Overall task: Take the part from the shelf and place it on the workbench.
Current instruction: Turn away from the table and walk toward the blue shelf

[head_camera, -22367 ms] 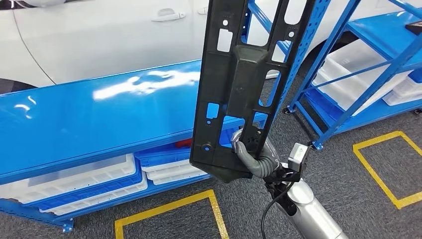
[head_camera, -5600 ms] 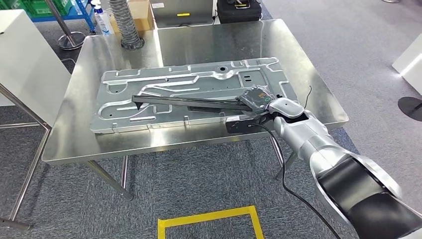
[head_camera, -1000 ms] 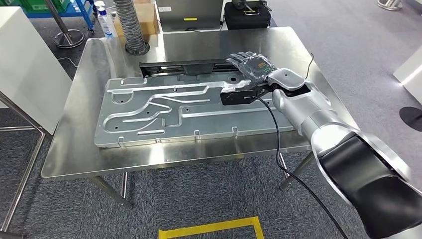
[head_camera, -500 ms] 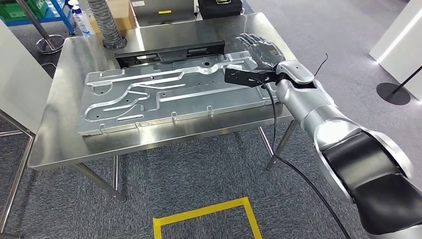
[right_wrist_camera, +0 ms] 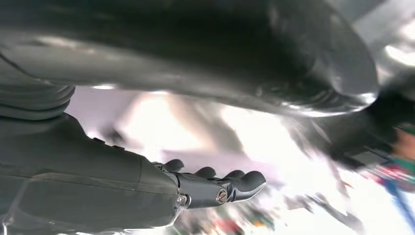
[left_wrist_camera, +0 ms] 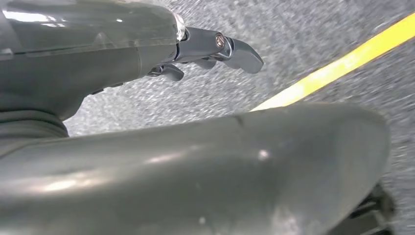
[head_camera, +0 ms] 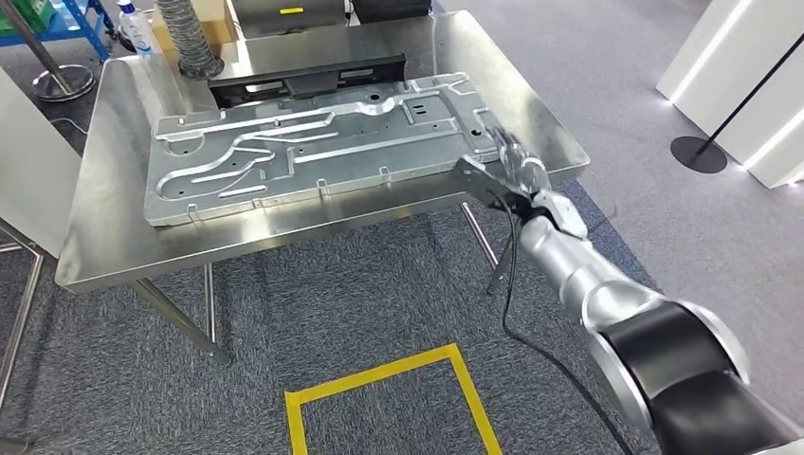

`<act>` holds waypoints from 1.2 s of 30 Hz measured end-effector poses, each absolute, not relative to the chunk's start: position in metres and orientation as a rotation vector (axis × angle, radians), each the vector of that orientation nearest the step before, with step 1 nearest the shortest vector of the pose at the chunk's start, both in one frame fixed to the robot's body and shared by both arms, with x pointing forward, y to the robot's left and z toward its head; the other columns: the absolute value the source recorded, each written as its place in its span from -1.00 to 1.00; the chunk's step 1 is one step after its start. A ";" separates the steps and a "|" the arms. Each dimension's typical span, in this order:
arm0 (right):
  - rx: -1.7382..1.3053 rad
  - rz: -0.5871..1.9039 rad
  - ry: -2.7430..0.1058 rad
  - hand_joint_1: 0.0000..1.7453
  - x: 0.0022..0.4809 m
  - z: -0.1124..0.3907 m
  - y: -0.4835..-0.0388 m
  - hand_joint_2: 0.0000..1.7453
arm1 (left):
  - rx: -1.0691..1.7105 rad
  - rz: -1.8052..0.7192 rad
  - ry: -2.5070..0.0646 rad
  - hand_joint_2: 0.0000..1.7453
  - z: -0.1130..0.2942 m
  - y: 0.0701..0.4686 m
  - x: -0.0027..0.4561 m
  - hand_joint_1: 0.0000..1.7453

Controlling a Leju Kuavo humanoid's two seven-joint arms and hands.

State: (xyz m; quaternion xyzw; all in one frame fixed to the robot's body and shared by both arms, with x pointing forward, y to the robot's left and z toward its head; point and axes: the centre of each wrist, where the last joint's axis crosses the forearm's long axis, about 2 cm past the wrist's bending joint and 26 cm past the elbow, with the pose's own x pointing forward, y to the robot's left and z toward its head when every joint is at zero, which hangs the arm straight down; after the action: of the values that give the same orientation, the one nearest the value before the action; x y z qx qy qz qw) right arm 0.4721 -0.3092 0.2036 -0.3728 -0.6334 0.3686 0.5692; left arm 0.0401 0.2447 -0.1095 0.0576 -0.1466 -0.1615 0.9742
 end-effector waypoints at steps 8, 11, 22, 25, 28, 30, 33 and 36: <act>-0.653 0.519 -1.169 -1.00 0.361 0.045 -0.326 -1.00 | 0.134 -0.324 -0.316 -1.00 -0.109 0.252 0.045 -1.00; -0.572 0.396 -1.004 -1.00 0.300 -0.007 -0.331 -1.00 | 0.145 -0.326 -0.324 -1.00 -0.110 0.255 0.047 -1.00; -0.331 0.121 -0.613 -1.00 0.152 -0.085 -0.339 -1.00 | 0.177 -0.341 -0.318 -1.00 -0.109 0.265 0.056 -1.00; -0.271 0.044 -0.539 -1.00 0.125 -0.093 -0.338 -1.00 | 0.175 -0.350 -0.317 -1.00 -0.109 0.264 0.057 -1.00; -0.229 0.019 -0.473 -1.00 0.104 -0.100 -0.328 -1.00 | 0.174 -0.358 -0.321 -1.00 -0.108 0.263 0.059 -1.00; -0.196 0.013 -0.437 -1.00 0.096 -0.102 -0.319 -1.00 | 0.173 -0.362 -0.321 -1.00 -0.108 0.263 0.059 -1.00; -0.149 0.021 -0.390 -1.00 0.089 -0.104 -0.306 -1.00 | 0.171 -0.365 -0.320 -1.00 -0.108 0.262 0.059 -1.00; -0.137 0.037 -0.374 -1.00 0.084 -0.105 -0.296 -1.00 | 0.173 -0.363 -0.318 -1.00 -0.108 0.259 0.060 -1.00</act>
State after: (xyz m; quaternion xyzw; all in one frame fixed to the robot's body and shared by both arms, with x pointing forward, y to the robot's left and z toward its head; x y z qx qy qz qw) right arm 0.0836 -0.2962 -0.1053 -0.0683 -0.1858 0.0186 0.9800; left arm 0.0601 0.2592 -0.1079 0.0854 -0.1572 -0.1793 0.9674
